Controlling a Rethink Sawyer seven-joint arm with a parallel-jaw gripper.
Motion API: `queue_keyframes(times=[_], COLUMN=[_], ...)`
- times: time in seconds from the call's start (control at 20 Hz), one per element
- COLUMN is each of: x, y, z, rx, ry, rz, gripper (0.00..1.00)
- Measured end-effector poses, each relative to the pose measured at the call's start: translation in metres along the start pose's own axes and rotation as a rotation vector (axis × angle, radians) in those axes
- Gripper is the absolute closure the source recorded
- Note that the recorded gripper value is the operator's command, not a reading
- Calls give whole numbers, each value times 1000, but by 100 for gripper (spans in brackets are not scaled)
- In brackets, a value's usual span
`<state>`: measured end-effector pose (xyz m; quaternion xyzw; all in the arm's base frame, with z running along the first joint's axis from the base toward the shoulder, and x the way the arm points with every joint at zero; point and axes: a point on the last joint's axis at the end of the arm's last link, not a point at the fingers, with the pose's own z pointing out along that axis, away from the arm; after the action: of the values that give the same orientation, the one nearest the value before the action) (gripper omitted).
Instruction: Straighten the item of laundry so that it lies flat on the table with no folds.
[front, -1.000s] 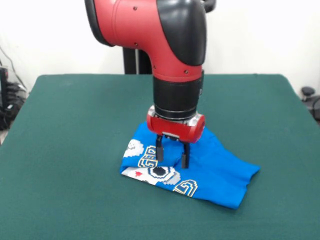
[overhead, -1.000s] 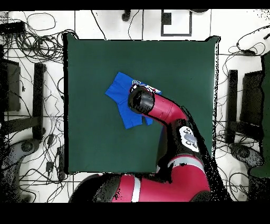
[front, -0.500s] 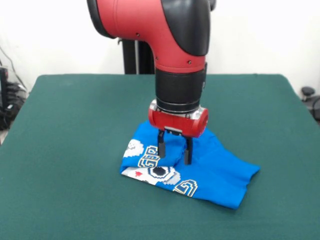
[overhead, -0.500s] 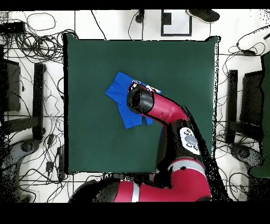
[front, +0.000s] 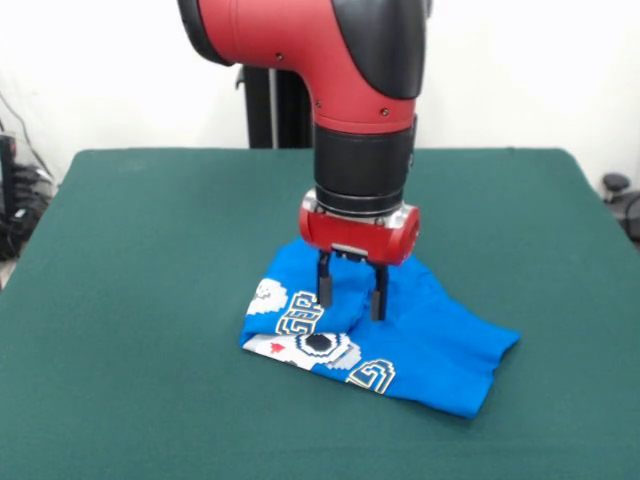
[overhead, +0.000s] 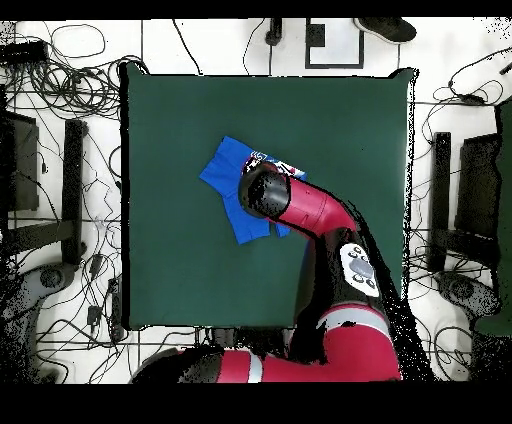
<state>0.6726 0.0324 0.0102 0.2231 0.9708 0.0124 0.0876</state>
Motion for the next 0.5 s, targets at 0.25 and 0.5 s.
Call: queue_keyframes(times=[0.25,0.5], x=[17,35], y=[-5,-11], z=[4,8], rx=[13,27], ry=[26,57], rz=[-21,-39], gripper=[0,0])
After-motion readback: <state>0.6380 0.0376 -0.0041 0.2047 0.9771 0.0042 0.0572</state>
